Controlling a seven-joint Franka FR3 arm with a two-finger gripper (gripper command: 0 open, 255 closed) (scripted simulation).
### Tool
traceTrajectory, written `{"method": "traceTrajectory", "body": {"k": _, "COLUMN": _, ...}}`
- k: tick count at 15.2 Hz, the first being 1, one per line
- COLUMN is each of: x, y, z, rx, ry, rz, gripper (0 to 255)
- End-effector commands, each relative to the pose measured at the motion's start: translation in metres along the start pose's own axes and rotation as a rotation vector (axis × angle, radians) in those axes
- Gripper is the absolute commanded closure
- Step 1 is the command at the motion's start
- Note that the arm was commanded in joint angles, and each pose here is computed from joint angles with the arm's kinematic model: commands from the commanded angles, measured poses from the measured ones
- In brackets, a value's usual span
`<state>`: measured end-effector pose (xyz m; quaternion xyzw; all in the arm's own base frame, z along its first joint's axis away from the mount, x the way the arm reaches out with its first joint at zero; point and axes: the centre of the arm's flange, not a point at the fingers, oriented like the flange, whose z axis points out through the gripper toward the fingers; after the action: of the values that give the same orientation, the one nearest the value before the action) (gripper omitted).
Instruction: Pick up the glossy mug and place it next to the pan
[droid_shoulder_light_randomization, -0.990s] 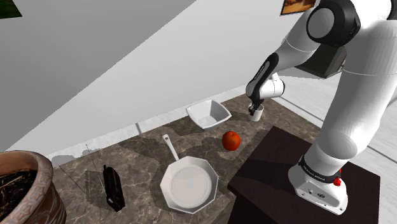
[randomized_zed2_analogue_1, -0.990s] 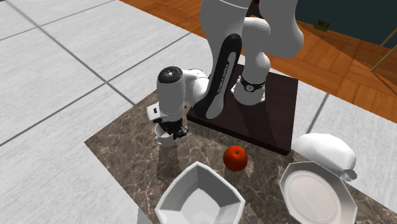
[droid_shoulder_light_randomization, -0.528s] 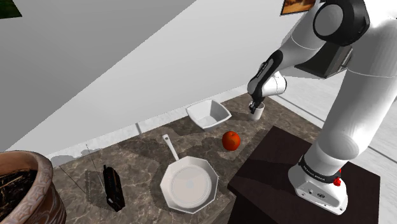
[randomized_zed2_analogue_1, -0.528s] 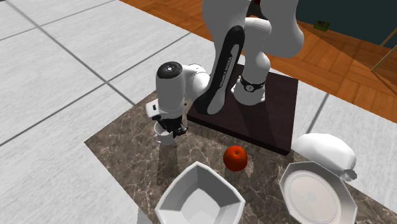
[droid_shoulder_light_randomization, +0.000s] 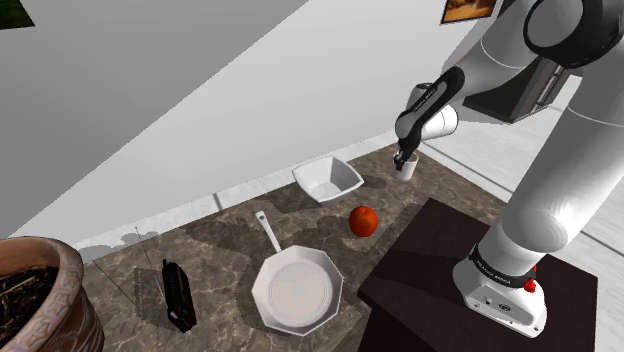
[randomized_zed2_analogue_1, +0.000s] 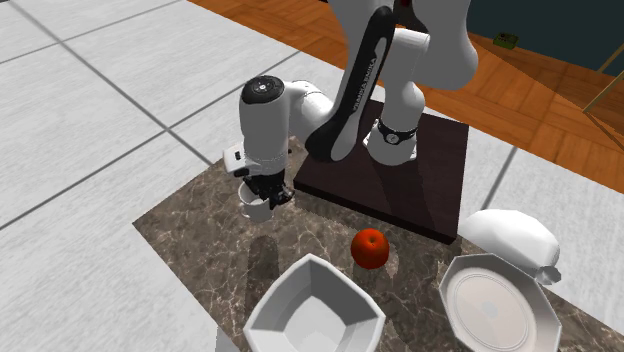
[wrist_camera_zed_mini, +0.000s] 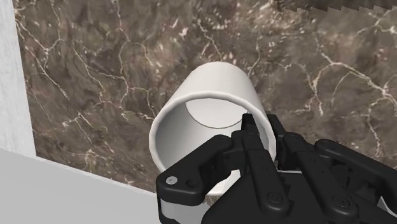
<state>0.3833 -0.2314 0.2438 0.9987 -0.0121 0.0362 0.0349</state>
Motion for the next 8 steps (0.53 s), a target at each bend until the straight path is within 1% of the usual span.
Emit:
{"method": "traceTrajectory", "body": {"k": 1, "x": 0.001, "y": 0.0, "z": -0.01, "rx": 0.0, "ry": -0.001, "rz": 0.0, "gripper": 255}}
{"method": "traceTrajectory", "body": {"k": 8, "x": 0.004, "y": 0.003, "z": -0.046, "rx": 0.0, "ry": -0.001, "rz": 0.0, "gripper": 255}}
